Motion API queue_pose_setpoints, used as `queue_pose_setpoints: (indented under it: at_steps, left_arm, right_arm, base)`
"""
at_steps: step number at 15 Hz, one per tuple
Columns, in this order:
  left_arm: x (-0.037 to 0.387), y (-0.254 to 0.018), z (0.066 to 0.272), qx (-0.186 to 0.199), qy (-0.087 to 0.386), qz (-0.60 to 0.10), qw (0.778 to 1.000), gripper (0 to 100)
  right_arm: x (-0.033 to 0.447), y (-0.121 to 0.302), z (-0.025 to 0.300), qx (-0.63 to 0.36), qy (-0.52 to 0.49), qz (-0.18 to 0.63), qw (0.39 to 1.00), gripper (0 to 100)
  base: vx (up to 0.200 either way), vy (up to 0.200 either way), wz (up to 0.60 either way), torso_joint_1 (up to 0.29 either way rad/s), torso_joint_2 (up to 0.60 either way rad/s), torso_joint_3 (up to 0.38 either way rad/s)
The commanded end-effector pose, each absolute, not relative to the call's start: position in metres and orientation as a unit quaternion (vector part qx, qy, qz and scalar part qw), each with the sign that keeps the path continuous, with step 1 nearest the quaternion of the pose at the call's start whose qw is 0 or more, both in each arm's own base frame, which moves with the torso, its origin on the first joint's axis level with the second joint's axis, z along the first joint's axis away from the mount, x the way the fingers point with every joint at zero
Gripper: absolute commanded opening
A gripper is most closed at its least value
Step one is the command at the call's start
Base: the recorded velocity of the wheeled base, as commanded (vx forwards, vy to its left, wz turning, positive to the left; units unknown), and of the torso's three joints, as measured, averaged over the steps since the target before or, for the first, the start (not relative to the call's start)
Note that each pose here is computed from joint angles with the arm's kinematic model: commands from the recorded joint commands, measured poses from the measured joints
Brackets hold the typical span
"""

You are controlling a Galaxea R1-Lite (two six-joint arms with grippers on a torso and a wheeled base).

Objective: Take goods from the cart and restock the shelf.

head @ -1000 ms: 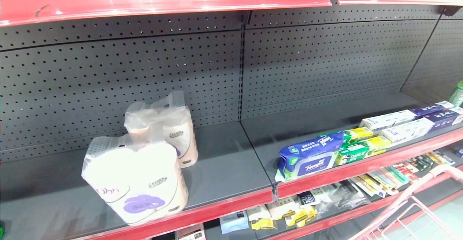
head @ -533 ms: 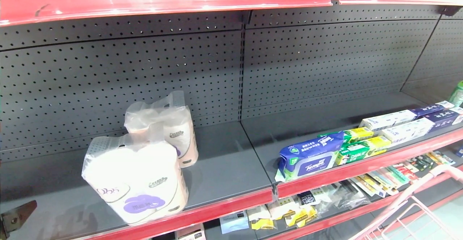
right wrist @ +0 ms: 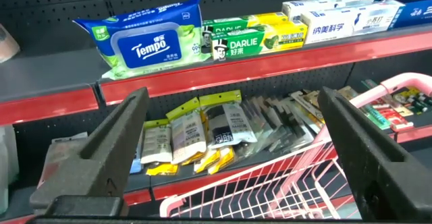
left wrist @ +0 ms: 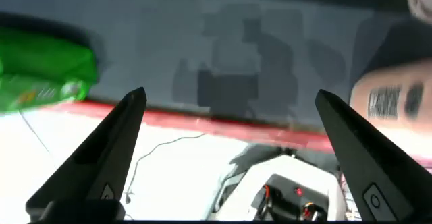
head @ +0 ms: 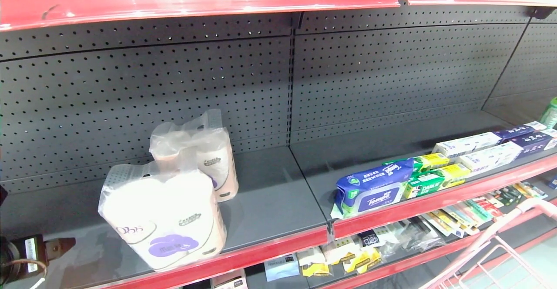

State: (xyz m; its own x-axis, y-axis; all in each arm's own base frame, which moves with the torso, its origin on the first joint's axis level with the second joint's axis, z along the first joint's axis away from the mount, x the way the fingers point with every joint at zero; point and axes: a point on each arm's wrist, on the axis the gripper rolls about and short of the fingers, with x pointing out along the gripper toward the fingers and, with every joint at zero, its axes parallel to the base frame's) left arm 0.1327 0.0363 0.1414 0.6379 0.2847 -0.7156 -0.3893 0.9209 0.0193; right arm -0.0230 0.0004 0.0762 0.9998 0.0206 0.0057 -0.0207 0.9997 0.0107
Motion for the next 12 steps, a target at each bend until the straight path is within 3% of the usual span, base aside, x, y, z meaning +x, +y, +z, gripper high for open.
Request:
queue_pose_setpoints:
  at_steps: [1, 4, 6, 12]
  left_arm:
    - [0.15, 0.043, 0.126, -0.078, 0.422, 0.179, 0.885, 100]
    - [0.151, 0.043, 0.113, -0.064, 0.457, 0.147, 0.875, 100]
    - [0.157, 0.043, 0.105, -0.078, 0.476, 0.116, 0.868, 100]
    - [0.183, 0.05, 0.091, -0.071, 0.458, 0.1, 0.881, 100]
  right_arm:
    - [-0.023, 0.0, 0.076, 0.005, -0.002, 0.011, 1.0, 100]
    - [-0.023, 0.0, 0.076, 0.005, -0.002, 0.011, 1.0, 100]
    - [-0.023, 0.0, 0.076, 0.005, -0.002, 0.011, 1.0, 100]
    - [-0.023, 0.0, 0.076, 0.005, -0.002, 0.011, 1.0, 100]
  base:
    - [0.0, 0.0, 0.0, 0.0, 0.0, 0.0]
    - [0.0, 0.0, 0.0, 0.0, 0.0, 0.0]
    - [0.0, 0.0, 0.0, 0.0, 0.0, 0.0]
    - [0.0, 0.0, 0.0, 0.0, 0.0, 0.0]
